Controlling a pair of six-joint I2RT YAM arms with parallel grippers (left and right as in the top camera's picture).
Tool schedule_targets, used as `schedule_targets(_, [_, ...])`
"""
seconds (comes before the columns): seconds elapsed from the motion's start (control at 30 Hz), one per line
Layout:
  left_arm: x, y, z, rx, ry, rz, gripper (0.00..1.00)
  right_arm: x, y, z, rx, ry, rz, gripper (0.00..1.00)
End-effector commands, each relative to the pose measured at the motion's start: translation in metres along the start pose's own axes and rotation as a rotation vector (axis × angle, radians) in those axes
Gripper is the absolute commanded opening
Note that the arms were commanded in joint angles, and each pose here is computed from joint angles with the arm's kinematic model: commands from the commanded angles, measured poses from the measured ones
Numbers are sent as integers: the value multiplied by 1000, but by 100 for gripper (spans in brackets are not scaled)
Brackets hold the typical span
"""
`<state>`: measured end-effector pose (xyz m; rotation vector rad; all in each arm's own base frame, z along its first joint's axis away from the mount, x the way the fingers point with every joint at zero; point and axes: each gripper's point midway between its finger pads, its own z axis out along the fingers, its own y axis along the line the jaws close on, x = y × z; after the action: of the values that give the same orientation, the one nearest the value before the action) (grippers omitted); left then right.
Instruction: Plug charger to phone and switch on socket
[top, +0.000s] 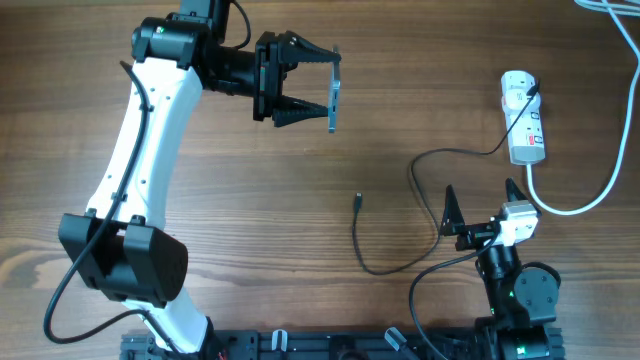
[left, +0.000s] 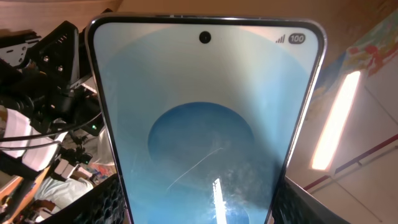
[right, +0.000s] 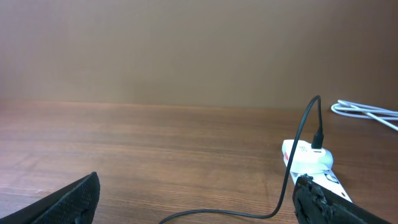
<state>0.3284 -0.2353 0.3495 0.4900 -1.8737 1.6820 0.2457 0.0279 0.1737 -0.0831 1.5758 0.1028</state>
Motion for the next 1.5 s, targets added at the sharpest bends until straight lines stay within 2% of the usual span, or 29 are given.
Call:
schedule_targets(0.0, [20, -13, -3, 37, 40, 36, 60, -5, -4, 0, 20, -20, -10, 100])
schedule_targets(0.03, [20, -13, -3, 37, 40, 36, 60, -7, -3, 0, 19, -30, -5, 100])
schedule_targets(0.1, [20, -13, -3, 37, 40, 36, 60, -10, 10, -1, -61, -39, 143, 100])
schedule_targets(0.17, [20, -13, -3, 37, 40, 36, 60, -4, 36, -4, -211, 29, 424, 100])
schedule_targets(0.27, [20, -13, -3, 37, 41, 36, 60, -9, 57, -10, -331, 117, 895, 100])
schedule_targets(0.3, [20, -13, -3, 37, 40, 36, 59, -18, 66, -14, -395, 128, 973, 100])
schedule_targets(0.33, [20, -13, -3, 37, 40, 36, 59, -33, 74, -20, -479, 95, 955, 100])
schedule_targets(0.43, [20, -13, -3, 37, 41, 36, 59, -90, 97, -49, -722, -105, 746, 100])
schedule_targets(0.53, [20, -13, -3, 37, 41, 36, 59, -129, 97, -61, -709, -169, 611, 100])
schedule_targets(0.73, [20, -13, -3, 36, 40, 36, 59, -173, 65, -60, -365, 78, 361, 100])
schedule_targets(0.77, [20, -13, -3, 36, 40, 36, 59, -179, 64, -60, -353, 100, 340, 100])
schedule_targets(0.83, [19, -12, -3, 33, 35, 36, 59, -203, 69, -61, -378, 129, 333, 100])
schedule_targets(0.9, [18, -11, -3, 26, 25, 36, 59, -222, 92, -69, -518, 177, 468, 100])
schedule_targets(0.97, [14, -9, -3, 14, 6, 36, 59, -244, 118, -79, -716, 171, 482, 100])
schedule_targets(1.03, [7, -5, -3, -12, -34, 35, 59, -242, 119, -74, -704, 251, 532, 99])
schedule_targets(1.17, [-3, 2, -4, -50, -95, 9, 59, -235, 118, -59, -663, 403, 471, 99])
schedule_targets(1.27, [-21, 7, -7, -96, -189, -1, 59, -234, 100, -41, -503, 566, 400, 100])
schedule_targets(1.47, [-43, 6, -10, -123, -304, -26, 59, -240, 117, -18, -446, 682, 339, 97])
